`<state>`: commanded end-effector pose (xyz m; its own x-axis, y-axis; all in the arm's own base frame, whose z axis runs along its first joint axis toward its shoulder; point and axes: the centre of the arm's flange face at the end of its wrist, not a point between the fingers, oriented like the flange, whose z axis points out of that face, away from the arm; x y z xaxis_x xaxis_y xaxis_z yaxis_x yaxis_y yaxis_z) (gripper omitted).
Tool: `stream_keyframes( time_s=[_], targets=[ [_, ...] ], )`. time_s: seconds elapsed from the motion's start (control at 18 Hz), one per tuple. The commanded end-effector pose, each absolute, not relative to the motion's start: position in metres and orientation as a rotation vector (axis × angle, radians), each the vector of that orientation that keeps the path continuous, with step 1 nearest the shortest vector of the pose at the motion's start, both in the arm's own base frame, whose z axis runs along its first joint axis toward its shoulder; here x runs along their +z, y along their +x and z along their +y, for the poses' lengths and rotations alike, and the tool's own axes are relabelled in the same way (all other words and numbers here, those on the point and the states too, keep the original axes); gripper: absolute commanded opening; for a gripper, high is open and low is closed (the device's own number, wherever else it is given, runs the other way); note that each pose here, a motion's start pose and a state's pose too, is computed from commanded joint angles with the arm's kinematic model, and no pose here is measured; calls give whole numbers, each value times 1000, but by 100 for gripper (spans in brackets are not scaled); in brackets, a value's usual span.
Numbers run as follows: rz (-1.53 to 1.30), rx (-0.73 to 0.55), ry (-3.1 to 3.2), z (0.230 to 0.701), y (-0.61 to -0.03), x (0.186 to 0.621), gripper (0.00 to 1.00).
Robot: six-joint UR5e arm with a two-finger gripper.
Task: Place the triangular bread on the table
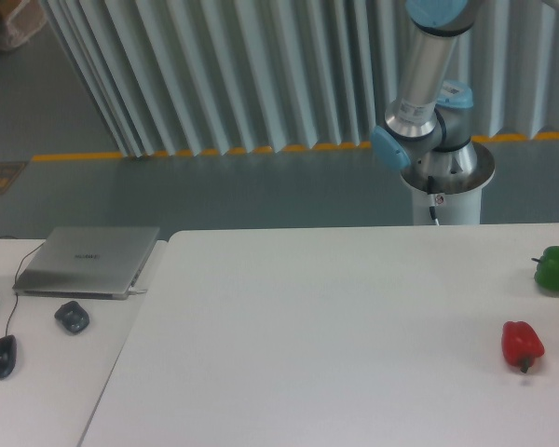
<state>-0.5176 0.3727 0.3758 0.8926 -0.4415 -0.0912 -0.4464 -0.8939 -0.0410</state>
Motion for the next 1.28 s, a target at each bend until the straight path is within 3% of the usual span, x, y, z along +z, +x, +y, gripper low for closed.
stream_keyframes(
  time_s=[0.22, 0.61, 0.67, 0.72, 1.28],
  targets=[
    [572, 186, -3024, 437, -488, 354, 0],
    [572, 231, -3060, 474, -472, 316, 3],
    [547, 231, -3063, 475, -471, 315, 65],
    [548, 232, -3060, 476, -471, 315, 98],
    [566, 290, -3082, 466, -470, 345, 100]
  ],
)
